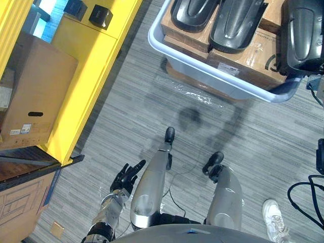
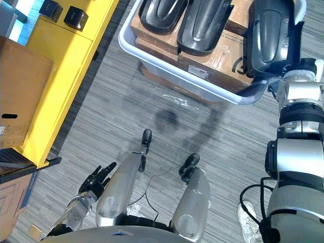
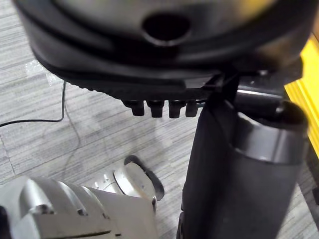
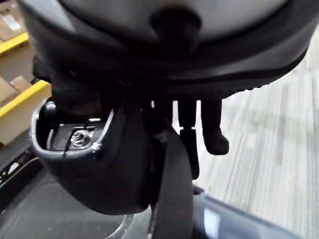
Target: Walk over and take three plastic housings, then place them on the shelf
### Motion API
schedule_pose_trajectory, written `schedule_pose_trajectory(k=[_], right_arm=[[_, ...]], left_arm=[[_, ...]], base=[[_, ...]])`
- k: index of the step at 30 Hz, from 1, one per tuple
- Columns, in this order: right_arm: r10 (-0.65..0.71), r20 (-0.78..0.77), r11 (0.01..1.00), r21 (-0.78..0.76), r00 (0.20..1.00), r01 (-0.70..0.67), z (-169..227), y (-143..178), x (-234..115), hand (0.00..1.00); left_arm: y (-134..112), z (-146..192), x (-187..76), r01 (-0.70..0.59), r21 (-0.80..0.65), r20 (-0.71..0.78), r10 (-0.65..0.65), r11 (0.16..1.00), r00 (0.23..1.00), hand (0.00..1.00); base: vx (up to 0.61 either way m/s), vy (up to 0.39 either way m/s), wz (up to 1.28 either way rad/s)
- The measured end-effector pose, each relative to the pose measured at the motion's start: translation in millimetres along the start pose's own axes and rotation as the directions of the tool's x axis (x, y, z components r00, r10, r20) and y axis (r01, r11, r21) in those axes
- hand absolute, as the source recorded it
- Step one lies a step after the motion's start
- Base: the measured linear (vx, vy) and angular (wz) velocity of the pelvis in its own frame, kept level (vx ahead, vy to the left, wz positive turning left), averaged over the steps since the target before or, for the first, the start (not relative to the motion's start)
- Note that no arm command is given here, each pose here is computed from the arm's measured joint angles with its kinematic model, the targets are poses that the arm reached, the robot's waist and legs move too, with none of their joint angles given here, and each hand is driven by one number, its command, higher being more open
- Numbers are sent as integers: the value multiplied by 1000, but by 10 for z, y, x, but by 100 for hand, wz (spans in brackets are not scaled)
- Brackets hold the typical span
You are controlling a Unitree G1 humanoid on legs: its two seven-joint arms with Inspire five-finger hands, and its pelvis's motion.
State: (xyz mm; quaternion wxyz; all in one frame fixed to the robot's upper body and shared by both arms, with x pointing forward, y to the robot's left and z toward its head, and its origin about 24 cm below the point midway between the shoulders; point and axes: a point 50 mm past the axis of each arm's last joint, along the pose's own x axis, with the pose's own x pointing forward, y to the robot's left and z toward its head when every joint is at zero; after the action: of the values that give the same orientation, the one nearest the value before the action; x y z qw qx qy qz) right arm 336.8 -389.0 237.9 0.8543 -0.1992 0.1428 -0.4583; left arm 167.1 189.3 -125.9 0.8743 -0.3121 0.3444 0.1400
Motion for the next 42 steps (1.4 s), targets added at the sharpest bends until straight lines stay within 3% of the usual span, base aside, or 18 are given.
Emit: schedule_pose_trajectory(k=[7, 13, 18, 20, 22, 26, 28, 31, 32, 33, 34, 36, 42], right_arm=[[-156, -24, 986, 61, 987, 157, -85, -146, 34, 0], [-291, 118, 942, 206, 949, 264, -74, -306, -4, 0], [-428, 388, 902, 249, 817, 354, 90, -434, -188, 0], [-451, 466, 892, 264, 761, 367, -49, -350, -308, 0], [-455, 493, 890, 271, 742, 366, -209, -266, -399, 0], [-400, 520, 916, 263, 755, 304, -660, 65, -724, 0], [-381, 534, 922, 283, 755, 265, -743, 141, -875, 0], [-355, 558, 924, 330, 750, 192, -768, 237, -1098, 0], [-336, 574, 926, 347, 747, 150, -734, 275, -1162, 0], [-303, 604, 933, 345, 737, 101, -692, 322, -1219, 0], [-284, 620, 937, 343, 731, 73, -671, 353, -1254, 0], [-191, 675, 944, 326, 713, -55, -620, 553, -1435, 0], [11, 726, 925, 254, 687, -283, -636, 998, -1833, 0]], left_arm=[[-55, 70, 6, 23, 30, 56, -25, 999, 998, 100], [-165, 244, 14, 19, 41, 146, -25, 999, 989, 100], [-95, 531, -63, -240, 250, 319, 154, 938, 935, 100], [50, 717, -176, -372, 222, 422, 255, 901, 870, 100], [103, 838, -254, -425, 199, 481, 289, 883, 827, 100], [-5, 1170, -444, -432, 112, 618, 277, 895, 736, 100], [-183, 1325, -552, -369, 101, 685, 205, 924, 700, 100], [-598, 1536, -813, -164, 133, 780, -2, 978, 625, 100], [-778, 1567, -898, -8, 150, 783, -114, 989, 611, 100], [-941, 1551, -952, 156, 170, 760, -230, 973, 607, 100], [-1024, 1537, -975, 231, 182, 747, -287, 956, 600, 100], [-1274, 1398, -1008, 475, 195, 660, -473, 858, 584, 100], [-1631, 1023, -992, 738, 134, 448, -705, 662, 551, 100]], base=[[0, -1, -1], [12, -5, -6], [75, -45, 1], [135, -80, 0], [142, -62, -3], [191, -63, 3], [171, -30, 4], [96, -23, 4], [51, 10, 2], [34, 15, 0], [11, 16, -6], [-15, 7, -11], [-72, 3, -12]])
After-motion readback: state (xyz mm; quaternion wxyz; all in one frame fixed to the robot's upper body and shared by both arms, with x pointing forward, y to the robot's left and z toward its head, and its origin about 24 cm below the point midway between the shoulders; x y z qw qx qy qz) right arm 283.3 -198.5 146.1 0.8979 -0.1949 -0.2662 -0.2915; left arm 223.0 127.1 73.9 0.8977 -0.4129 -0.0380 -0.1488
